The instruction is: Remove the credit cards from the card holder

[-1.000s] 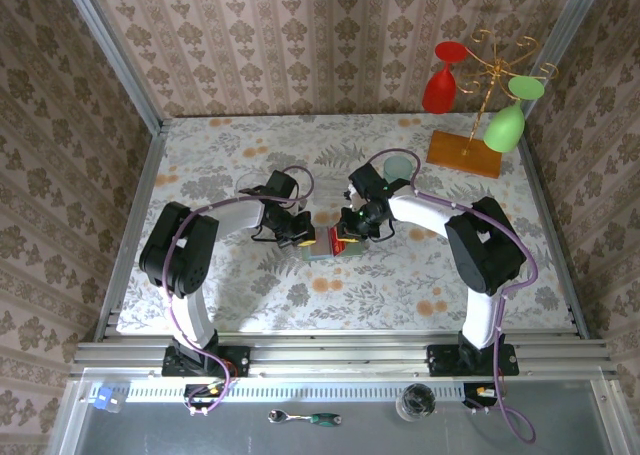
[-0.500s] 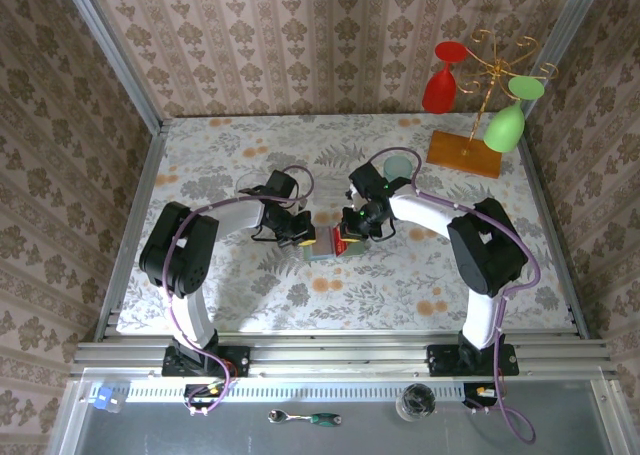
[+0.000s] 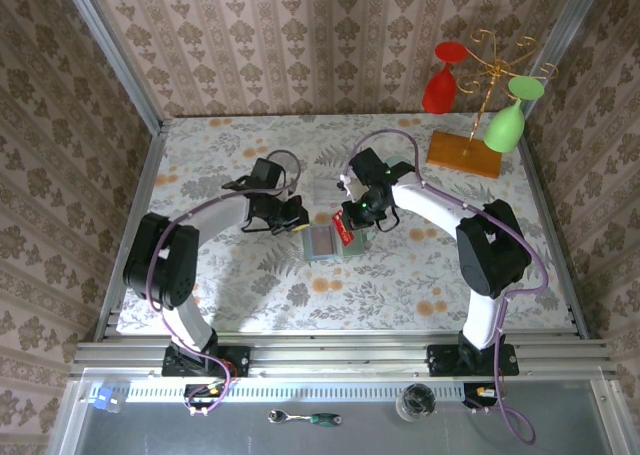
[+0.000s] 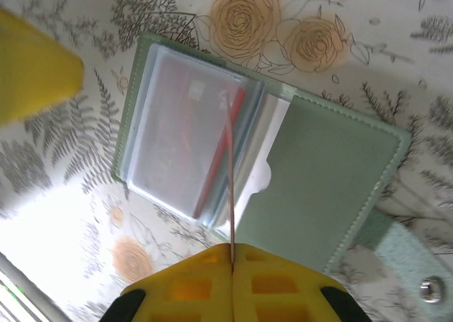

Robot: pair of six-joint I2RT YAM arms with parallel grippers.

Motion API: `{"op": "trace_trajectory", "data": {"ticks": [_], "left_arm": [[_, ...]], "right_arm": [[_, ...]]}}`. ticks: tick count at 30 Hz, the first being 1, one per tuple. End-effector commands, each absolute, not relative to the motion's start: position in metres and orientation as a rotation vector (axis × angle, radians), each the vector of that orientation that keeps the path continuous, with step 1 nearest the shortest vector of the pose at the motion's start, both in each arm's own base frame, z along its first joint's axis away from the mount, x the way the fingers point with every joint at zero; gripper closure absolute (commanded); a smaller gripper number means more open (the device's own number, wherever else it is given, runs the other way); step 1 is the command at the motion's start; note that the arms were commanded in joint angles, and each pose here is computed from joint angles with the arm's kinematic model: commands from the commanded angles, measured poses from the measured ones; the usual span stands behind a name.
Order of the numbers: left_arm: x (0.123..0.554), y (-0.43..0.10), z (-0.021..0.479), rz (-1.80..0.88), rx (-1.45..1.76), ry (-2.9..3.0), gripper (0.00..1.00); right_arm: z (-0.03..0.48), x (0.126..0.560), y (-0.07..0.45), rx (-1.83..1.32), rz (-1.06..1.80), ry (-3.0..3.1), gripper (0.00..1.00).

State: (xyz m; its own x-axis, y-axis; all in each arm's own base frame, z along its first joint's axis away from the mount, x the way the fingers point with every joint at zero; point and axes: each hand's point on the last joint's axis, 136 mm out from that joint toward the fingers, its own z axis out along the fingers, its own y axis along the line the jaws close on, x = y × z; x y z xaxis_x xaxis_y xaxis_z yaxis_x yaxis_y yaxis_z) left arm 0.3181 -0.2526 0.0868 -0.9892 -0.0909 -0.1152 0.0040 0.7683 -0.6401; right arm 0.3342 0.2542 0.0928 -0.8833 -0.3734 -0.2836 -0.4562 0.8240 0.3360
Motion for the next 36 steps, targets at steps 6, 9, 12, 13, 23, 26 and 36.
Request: {"op": "trace_trajectory", "data": {"ticks": [6, 9, 12, 13, 23, 26, 36], "left_arm": [[0.329, -0.221, 0.104, -0.989, -0.195, 2.772, 0.98], [0.331, -0.216, 0.107, -0.977, -0.212, 2.761, 0.98], [0.333, -0.212, 0.106, -0.966, -0.237, 2.756, 0.98], [0.334, -0.211, 0.106, -0.969, -0.251, 2.753, 0.98], [0.343, -0.202, 0.109, -0.971, -0.305, 2.733, 0.98], [0.346, -0.196, 0.108, -0.967, -0.329, 2.731, 0.98], [0.354, -0.189, 0.099, -0.965, -0.379, 2.75, 0.98]], "right_arm": [[0.122, 0.348, 0.231, -1.481, 0.264, 2.458, 0.99], [0.129, 0.357, 0.232, -1.646, 0.201, 2.346, 1.0], [0.133, 0.368, 0.234, -1.761, 0.157, 2.272, 1.0], [0.133, 0.373, 0.234, -1.788, 0.143, 2.257, 1.0], [0.138, 0.423, 0.248, -1.881, 0.139, 2.192, 1.0], [0.136, 0.435, 0.25, -1.883, 0.161, 2.188, 1.0], [0.123, 0.464, 0.259, -1.868, 0.165, 2.135, 1.0]]}}
